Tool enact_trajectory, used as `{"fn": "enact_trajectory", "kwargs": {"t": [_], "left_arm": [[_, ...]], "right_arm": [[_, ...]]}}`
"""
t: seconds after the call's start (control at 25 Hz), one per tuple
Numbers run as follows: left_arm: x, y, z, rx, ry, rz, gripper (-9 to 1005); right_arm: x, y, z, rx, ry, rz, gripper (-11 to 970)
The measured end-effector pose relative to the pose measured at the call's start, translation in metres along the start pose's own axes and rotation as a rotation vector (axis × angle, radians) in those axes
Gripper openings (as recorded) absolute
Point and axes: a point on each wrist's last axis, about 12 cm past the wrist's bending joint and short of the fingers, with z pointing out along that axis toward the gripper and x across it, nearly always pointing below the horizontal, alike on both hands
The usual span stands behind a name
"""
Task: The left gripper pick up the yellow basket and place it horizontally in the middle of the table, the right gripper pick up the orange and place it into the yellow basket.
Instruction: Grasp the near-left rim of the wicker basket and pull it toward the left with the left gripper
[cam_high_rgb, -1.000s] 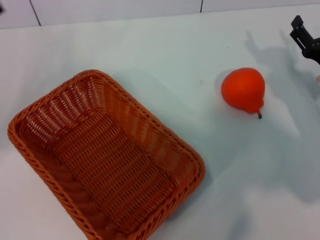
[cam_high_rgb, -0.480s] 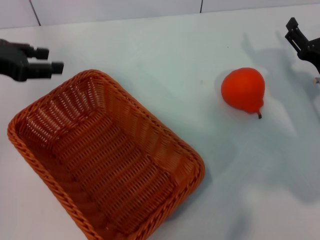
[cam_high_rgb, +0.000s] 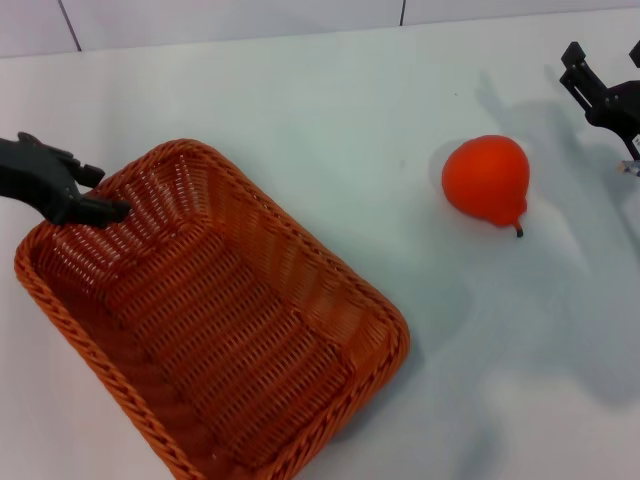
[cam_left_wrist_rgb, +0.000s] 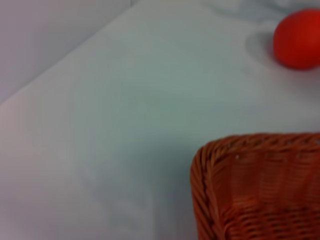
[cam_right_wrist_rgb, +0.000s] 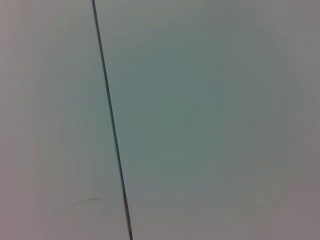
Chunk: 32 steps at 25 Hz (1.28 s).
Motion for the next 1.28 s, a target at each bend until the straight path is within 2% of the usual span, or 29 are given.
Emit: {"fn": "enact_trajectory", "kwargs": {"t": [0.32,0.8,1.12,1.28], "left_arm": [[0.0,-0.0019,0.0102,-0.043,0.056,0.02,584],[0.0026,0.0004,0.0107,-0.071,0.068,0.001,578],[0.0044,-0.0019,0.01,-0.071,0.081,0.01,439],[0.0032,-0.005,0.0079,-0.088,0.07,0.027,279]], "right_arm": [[-0.0009,-0.0015,-0.0006,0.008,-0.004,0.003,947],[-0.002,-0.0003,-0.0029,0.003,-0.009,0.023,947],[-0.0018,0.0001,-0.0028,0.003,-0.008,0.022,948],[-0.0018,0.0003,-0.0029,0.002,-0.008,0.022,948]]}}
